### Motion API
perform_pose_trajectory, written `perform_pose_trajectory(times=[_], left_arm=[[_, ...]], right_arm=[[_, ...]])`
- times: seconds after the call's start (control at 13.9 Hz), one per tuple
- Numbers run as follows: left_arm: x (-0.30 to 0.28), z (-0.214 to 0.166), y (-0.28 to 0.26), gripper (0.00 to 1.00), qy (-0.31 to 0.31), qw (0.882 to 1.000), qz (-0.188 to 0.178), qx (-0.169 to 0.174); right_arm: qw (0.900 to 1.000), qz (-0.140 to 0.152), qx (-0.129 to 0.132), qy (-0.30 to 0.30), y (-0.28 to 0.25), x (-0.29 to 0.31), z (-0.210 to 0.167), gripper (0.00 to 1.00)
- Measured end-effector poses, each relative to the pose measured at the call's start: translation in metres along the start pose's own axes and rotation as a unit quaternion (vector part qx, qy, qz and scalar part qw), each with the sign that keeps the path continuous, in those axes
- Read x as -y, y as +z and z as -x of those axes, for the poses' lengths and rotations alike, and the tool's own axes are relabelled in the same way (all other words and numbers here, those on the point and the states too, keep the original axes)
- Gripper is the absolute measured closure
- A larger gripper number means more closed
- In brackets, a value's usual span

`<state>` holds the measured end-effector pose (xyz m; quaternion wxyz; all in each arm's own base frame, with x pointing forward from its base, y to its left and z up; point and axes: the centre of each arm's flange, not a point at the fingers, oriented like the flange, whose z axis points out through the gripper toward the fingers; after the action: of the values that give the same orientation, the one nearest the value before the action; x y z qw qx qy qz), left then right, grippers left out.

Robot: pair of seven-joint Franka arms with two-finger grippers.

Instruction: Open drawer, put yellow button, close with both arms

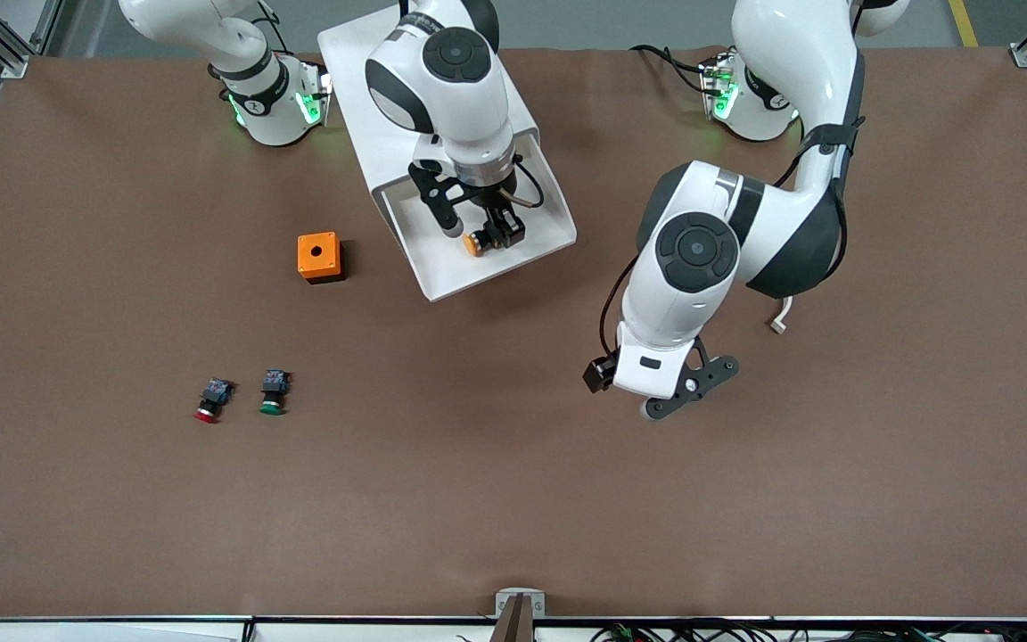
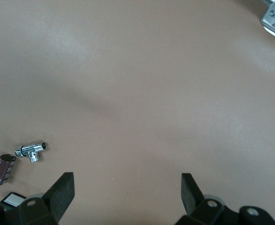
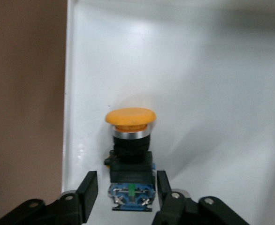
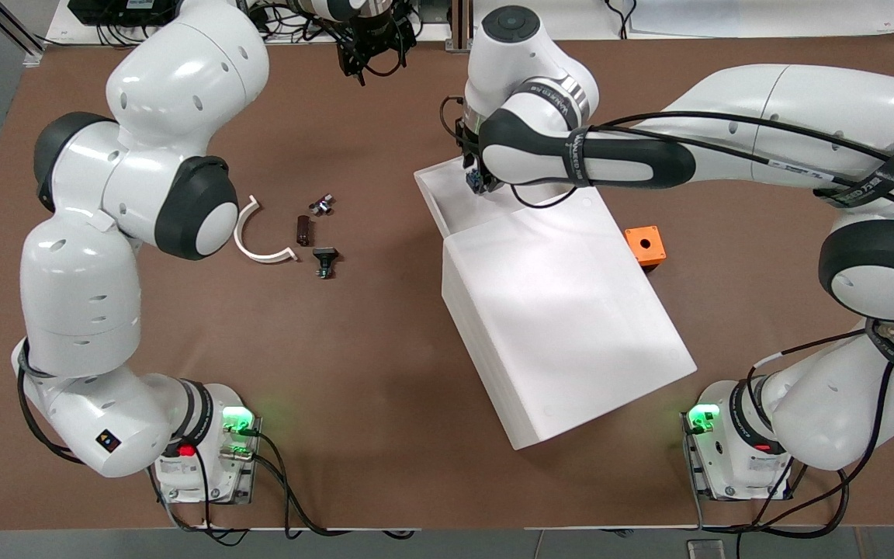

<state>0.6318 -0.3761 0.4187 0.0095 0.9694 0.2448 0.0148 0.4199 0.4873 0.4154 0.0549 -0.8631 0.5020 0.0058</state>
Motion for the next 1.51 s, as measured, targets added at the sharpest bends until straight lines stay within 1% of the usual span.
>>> perform_pose_trajectory(times=[0.07, 0.14, 0.22, 0.29, 0.43, 0.5, 0.72, 0.94, 1.01, 1.15, 1.22, 1.37, 1.44, 1.51], left_arm=[[-0.001, 0.003, 0.001, 0.0, 0.002, 1.0, -0.001, 0.001], [-0.004, 0.009, 0.004, 0.0, 0.006, 1.0, -0.003, 0.002], [-0.006, 0.015, 0.008, 0.0, 0.006, 1.0, -0.007, 0.005], [-0.009, 0.024, 0.013, 0.0, -0.003, 1.0, -0.011, 0.007], [-0.016, 0.043, 0.022, 0.0, -0.012, 1.0, -0.02, 0.012], [-0.019, 0.052, 0.025, 0.0, -0.012, 1.0, -0.023, 0.014], [-0.029, 0.077, 0.024, 0.0, 0.002, 1.0, -0.024, 0.015], [-0.041, 0.108, 0.024, 0.0, 0.021, 0.999, -0.024, 0.016], [-0.046, 0.121, 0.025, 0.0, 0.026, 0.999, -0.025, 0.016], [-0.054, 0.149, 0.028, 0.0, 0.032, 0.999, -0.028, 0.017], [-0.058, 0.161, 0.03, 0.0, 0.036, 0.999, -0.028, 0.017], [-0.064, 0.179, 0.032, 0.0, 0.046, 0.998, -0.027, 0.017], [-0.066, 0.186, 0.032, 0.0, 0.05, 0.998, -0.024, 0.017], [-0.068, 0.192, 0.033, 0.0, 0.055, 0.998, -0.022, 0.017]], right_arm=[[1.0, 0.002, -0.002, -0.014, -0.007, 0.005, -0.008, 0.23], [0.999, 0.013, -0.008, -0.039, -0.016, 0.01, -0.02, 0.15], [0.997, 0.03, -0.014, -0.07, -0.028, 0.016, -0.036, 0.03], [0.994, 0.045, -0.016, -0.102, -0.043, 0.021, -0.054, 0.0], [0.984, 0.07, -0.015, -0.163, -0.073, 0.03, -0.098, 0.0], [0.977, 0.083, -0.011, -0.195, -0.087, 0.032, -0.125, 0.0], [0.949, 0.113, 0.011, -0.295, -0.132, 0.029, -0.227, 0.0], [0.918, 0.117, 0.038, -0.376, -0.165, 0.003, -0.347, 0.0], [0.91, 0.116, 0.047, -0.395, -0.172, -0.01, -0.384, 0.0], [0.897, 0.118, 0.066, -0.421, -0.181, -0.037, -0.443, 0.0], [0.892, 0.118, 0.074, -0.429, -0.183, -0.048, -0.465, 0.0], [0.884, 0.115, 0.082, -0.445, -0.186, -0.063, -0.491, 0.0], [0.878, 0.112, 0.084, -0.457, -0.188, -0.068, -0.499, 0.0], [0.87, 0.108, 0.087, -0.474, -0.189, -0.072, -0.507, 0.0]])
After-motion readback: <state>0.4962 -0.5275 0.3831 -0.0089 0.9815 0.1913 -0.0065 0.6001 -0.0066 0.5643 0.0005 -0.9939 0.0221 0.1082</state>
